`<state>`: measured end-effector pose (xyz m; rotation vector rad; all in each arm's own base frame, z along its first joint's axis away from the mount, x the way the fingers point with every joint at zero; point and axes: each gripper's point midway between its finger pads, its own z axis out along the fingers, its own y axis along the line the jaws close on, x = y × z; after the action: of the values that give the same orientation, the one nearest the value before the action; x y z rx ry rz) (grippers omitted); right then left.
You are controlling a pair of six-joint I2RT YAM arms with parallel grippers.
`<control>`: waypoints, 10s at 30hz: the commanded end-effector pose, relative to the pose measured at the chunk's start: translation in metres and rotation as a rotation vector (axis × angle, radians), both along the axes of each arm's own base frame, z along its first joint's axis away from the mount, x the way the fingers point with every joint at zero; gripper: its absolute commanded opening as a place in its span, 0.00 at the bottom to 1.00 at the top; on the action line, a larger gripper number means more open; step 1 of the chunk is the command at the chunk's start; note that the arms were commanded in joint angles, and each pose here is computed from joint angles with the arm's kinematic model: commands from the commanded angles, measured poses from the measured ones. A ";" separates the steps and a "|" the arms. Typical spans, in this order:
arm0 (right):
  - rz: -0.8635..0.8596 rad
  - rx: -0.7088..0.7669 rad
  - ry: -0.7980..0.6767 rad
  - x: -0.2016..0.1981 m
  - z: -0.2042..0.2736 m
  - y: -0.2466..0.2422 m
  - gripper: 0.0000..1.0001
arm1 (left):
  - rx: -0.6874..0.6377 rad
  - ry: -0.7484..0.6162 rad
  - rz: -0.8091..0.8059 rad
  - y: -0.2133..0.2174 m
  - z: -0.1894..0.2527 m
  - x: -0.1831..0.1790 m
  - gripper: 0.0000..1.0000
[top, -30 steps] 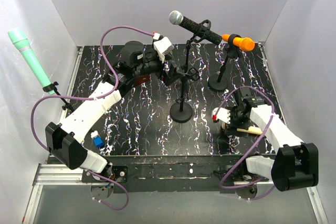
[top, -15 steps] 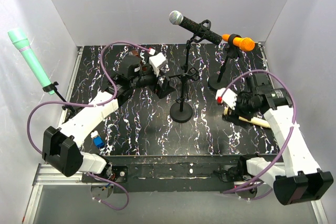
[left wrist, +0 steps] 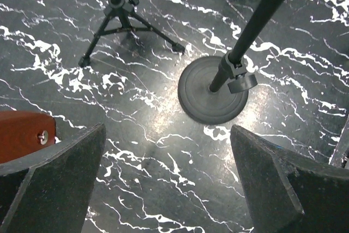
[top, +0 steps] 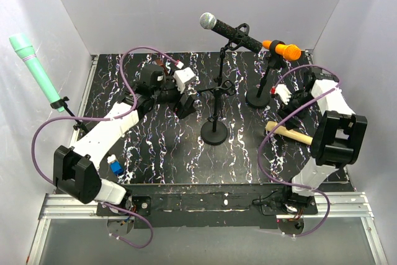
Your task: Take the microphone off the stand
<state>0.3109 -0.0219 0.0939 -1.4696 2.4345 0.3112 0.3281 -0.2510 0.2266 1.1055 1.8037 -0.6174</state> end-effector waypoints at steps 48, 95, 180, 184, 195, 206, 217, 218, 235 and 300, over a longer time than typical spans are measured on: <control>0.448 -0.080 0.046 -0.096 -0.059 0.051 0.82 | -0.005 -0.072 0.054 0.015 0.004 0.001 0.98; 0.505 0.516 -0.615 -0.023 0.242 0.287 0.85 | -0.064 -0.417 -0.152 -0.043 -0.044 -0.041 0.91; 0.033 0.394 -0.190 -0.033 0.212 0.273 0.88 | -0.241 -0.030 0.069 -0.049 -0.064 -0.003 0.00; 0.042 0.417 -0.184 -0.034 0.214 0.277 0.82 | -0.277 0.061 0.016 -0.048 -0.063 -0.018 0.00; 0.103 0.473 -0.315 -0.018 0.225 0.286 0.93 | -0.369 0.481 -0.129 -0.065 -0.076 -0.057 0.00; 0.206 0.426 -0.281 -0.023 0.220 0.284 0.81 | -0.453 0.844 -0.081 -0.049 -0.084 -0.031 0.00; 0.197 0.473 -0.315 -0.023 0.233 0.290 0.58 | -0.152 1.380 0.033 -0.029 -0.124 -0.051 0.34; 0.196 0.479 -0.339 -0.020 0.236 0.289 0.58 | -0.107 1.316 0.038 -0.023 -0.127 -0.050 0.41; 0.134 0.478 -0.201 -0.028 0.229 0.294 0.55 | -0.049 -0.157 -0.173 -0.023 -0.036 0.012 0.76; 0.225 0.485 -0.248 -0.033 0.229 0.292 0.53 | -0.504 1.601 -0.175 -0.059 -0.023 -0.003 0.30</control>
<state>0.2899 0.2696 0.3090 -1.4346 1.8990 0.6406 0.3282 -0.3151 0.1552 0.1849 2.5227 -2.2571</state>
